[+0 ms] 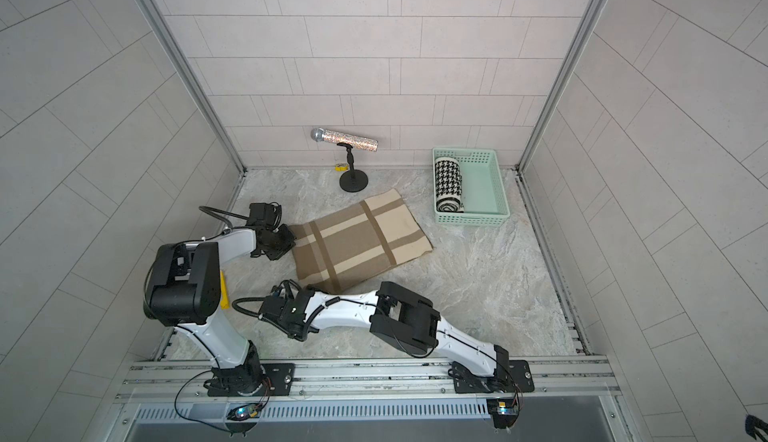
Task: Roll up the scarf and place it into the basket
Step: Roll the scarf at the center of the board.
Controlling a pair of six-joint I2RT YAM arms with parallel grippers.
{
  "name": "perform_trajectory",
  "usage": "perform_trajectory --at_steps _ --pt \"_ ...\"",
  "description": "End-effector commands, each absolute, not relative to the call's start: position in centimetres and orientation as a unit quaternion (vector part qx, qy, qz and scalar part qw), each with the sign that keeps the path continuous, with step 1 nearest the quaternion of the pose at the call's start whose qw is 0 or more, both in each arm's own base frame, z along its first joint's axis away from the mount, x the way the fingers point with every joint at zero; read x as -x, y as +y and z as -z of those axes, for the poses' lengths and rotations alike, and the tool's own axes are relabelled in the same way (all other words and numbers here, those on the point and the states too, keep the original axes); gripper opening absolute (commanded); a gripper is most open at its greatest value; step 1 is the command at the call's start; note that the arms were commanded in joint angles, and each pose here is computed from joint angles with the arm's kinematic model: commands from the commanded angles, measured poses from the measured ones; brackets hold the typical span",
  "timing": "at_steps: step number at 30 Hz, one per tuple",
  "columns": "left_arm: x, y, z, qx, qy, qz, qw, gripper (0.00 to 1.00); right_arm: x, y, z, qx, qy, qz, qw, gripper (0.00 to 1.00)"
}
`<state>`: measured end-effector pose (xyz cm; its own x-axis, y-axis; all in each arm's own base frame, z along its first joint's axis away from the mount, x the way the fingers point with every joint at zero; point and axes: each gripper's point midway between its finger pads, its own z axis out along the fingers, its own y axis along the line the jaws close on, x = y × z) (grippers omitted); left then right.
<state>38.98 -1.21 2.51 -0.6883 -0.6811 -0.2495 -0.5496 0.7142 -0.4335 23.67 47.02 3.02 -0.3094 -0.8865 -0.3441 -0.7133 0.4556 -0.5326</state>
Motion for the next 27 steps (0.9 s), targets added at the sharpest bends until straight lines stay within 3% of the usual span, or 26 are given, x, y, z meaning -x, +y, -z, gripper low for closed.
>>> perform_trajectory --at_steps 1,7,14,20,27 --pt "-38.2 -0.6 -4.0 0.342 0.900 0.153 0.221 0.00 -21.8 47.4 -5.0 0.503 0.812 0.065 0.288 0.07" --pt "-36.9 -0.4 -6.6 0.321 0.907 0.113 0.248 0.00 -20.1 47.9 -6.9 0.438 0.858 -0.110 0.244 0.00" --pt "-37.0 -1.8 -7.3 0.266 0.932 0.054 0.238 0.00 -21.3 46.1 -7.0 0.362 0.889 -0.203 0.193 0.00" --pt "-38.7 -4.4 -6.4 0.207 0.957 0.029 0.200 0.00 -22.3 44.8 -6.3 0.304 0.903 -0.258 0.161 0.00" --pt "-40.9 -7.1 -4.3 0.169 0.972 0.022 0.164 0.00 -22.5 43.5 -5.2 0.286 0.911 -0.255 0.151 0.00"
